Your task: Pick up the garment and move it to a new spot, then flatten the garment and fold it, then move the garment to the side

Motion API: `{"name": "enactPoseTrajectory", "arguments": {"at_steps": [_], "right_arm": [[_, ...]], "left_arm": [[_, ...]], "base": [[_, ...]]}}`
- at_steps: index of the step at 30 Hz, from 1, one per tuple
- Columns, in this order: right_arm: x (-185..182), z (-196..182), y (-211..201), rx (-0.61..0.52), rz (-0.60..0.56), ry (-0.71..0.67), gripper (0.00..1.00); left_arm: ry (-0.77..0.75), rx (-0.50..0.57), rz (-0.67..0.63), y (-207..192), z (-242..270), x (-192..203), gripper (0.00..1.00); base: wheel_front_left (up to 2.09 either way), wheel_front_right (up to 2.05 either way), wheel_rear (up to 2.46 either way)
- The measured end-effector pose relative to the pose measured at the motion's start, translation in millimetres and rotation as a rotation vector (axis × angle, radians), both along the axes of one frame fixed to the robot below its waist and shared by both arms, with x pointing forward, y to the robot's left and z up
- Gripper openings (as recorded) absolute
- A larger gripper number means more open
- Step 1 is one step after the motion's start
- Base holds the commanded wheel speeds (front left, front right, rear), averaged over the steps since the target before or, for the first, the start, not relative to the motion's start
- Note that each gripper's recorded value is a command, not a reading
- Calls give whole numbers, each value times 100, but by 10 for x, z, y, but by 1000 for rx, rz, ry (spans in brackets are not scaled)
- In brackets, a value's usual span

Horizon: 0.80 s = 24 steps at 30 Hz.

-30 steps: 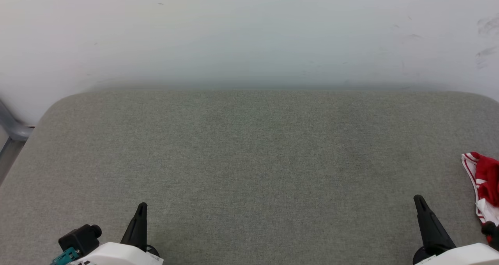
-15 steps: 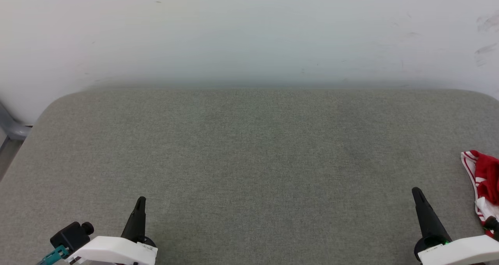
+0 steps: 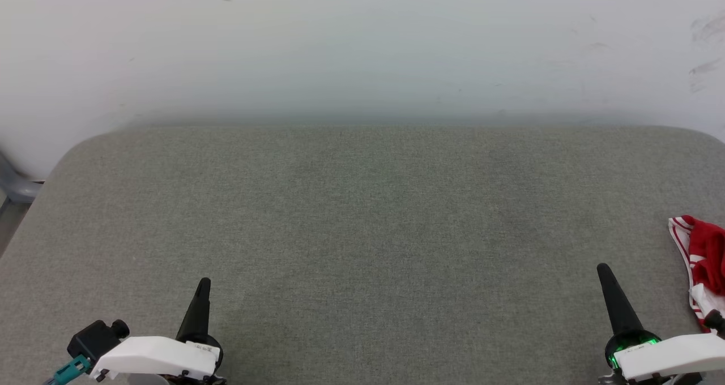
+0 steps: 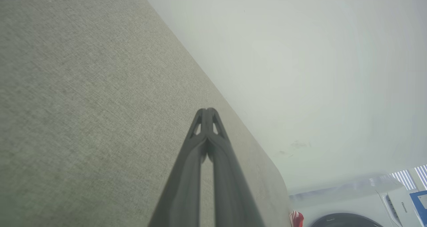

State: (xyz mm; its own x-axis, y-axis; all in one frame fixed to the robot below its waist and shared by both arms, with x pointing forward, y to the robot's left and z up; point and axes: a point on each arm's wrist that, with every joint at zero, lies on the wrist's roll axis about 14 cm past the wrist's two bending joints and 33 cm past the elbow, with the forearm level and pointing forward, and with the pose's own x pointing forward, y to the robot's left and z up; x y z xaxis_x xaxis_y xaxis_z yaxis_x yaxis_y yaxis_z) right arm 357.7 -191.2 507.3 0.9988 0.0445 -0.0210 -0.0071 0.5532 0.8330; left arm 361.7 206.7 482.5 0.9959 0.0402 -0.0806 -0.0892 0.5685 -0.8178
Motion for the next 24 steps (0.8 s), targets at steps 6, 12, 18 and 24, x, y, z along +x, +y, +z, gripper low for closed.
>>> {"name": "enactPoseTrajectory", "arguments": {"at_steps": [6,12,18,24], "right_arm": [[37,-3,-3,67,-3,1,0],[69,-1,-9,129,-8,1,0],[93,-13,-19,189,-14,4,0],[122,-18,-25,245,-18,5,0]], "left_arm": [[-7,-67,3,2,24,31,0],[-12,-132,7,2,40,56,0],[-15,-194,7,-4,50,76,0],[-24,-253,6,-15,79,107,0]], "base": [[0,0,0],[0,0,0],[0,0,0],[0,0,0]]}}
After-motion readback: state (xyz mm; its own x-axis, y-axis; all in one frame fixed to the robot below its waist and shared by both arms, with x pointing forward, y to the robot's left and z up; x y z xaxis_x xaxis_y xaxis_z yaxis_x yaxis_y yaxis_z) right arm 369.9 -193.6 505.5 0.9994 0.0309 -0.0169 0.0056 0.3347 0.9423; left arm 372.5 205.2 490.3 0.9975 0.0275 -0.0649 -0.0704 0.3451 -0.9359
